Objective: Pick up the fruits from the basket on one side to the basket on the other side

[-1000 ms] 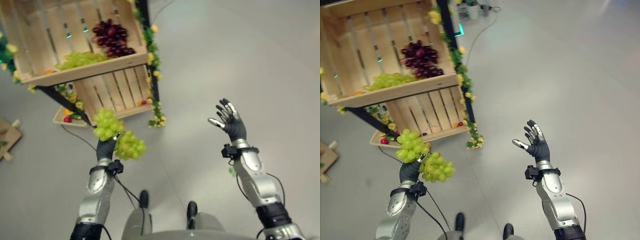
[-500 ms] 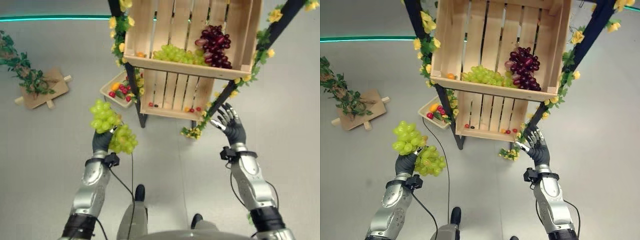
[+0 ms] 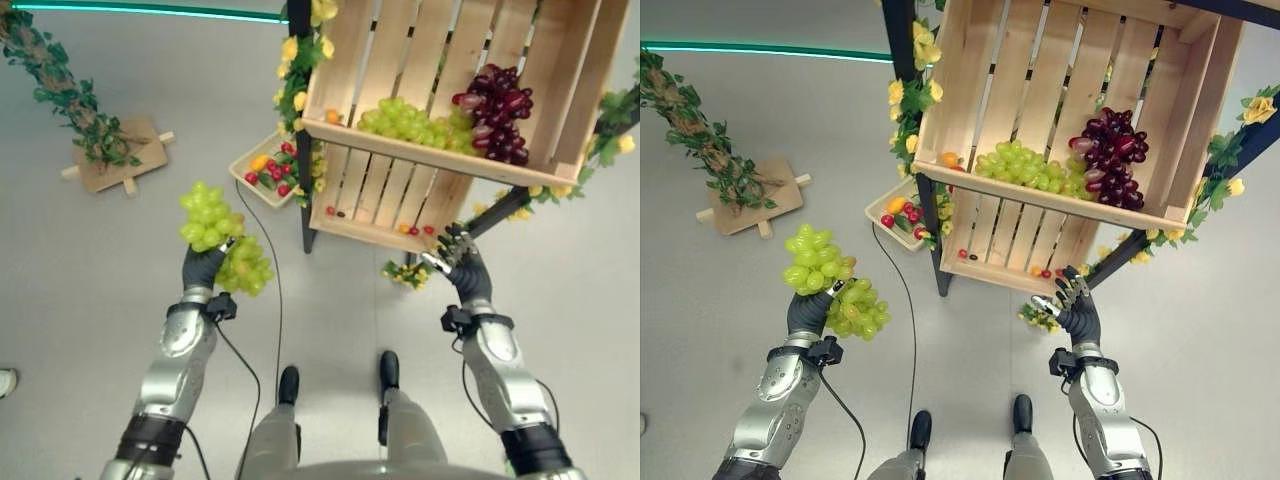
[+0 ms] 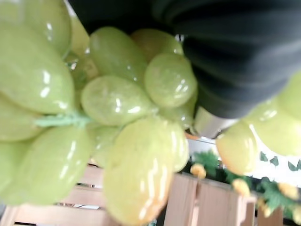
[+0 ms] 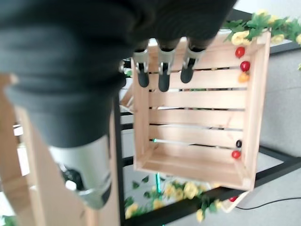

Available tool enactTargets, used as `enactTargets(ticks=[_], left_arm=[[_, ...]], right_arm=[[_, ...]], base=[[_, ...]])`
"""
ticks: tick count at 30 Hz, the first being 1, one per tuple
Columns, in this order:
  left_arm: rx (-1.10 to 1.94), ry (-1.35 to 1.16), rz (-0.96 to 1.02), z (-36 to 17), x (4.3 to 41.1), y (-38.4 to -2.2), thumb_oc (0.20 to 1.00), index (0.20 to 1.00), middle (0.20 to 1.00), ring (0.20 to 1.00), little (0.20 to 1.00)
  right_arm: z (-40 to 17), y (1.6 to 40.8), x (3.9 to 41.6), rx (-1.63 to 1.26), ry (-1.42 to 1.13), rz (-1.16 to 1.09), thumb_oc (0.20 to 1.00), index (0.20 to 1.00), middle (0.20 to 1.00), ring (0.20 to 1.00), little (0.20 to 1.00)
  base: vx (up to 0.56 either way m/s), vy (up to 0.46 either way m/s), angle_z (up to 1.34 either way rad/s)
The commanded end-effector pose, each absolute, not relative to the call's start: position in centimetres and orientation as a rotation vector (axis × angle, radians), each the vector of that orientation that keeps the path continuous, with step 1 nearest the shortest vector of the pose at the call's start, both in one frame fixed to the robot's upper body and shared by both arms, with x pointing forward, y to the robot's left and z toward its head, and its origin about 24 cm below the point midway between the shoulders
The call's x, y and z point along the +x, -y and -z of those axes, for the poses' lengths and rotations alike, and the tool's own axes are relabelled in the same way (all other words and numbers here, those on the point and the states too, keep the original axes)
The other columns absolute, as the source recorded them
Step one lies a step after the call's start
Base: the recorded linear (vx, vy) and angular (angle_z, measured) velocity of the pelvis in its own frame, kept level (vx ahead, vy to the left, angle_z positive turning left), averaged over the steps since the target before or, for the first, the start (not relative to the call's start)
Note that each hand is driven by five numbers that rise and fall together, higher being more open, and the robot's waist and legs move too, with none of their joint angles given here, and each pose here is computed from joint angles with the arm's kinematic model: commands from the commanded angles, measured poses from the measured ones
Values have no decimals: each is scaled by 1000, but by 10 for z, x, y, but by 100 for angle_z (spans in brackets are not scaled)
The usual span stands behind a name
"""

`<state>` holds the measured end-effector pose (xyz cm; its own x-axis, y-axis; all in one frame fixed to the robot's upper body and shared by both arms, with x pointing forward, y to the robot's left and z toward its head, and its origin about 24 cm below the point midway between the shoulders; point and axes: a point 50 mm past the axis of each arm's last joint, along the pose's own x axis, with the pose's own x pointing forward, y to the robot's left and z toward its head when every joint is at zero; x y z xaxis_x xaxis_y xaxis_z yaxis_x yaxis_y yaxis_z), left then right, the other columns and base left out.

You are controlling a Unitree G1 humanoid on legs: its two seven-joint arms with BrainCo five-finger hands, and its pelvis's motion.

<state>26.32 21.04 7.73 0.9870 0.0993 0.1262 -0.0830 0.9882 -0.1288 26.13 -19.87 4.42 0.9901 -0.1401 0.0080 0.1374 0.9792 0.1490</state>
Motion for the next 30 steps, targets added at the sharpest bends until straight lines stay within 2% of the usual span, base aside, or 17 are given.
enactTargets(ticks=[1, 12, 19, 30], left_arm=[[-121, 422, 3, -136, 265, -198, 200, 200, 200, 200, 200], [-238, 399, -9, -129, 250, -205, 200, 200, 200, 200, 200], [-253, 421, -7, -131, 250, -202, 200, 200, 200, 200, 200], [-275, 504, -56, -151, 251, -215, 200, 200, 200, 200, 200]], right_arm=[[-78, 215, 266, 108, 176, 169, 1000, 1000, 1000, 1000, 1000], [-74, 227, 264, 27, 128, 113, 1000, 1000, 1000, 1000, 1000], [-62, 238, 261, -27, 65, 136, 1000, 1000, 1000, 1000, 1000], [-42, 230, 257, 2, -26, 91, 1000, 1000, 1000, 1000, 1000]], base=[[144, -287, -34], [147, -254, -51], [110, -38, -6], [60, 0, 2]])
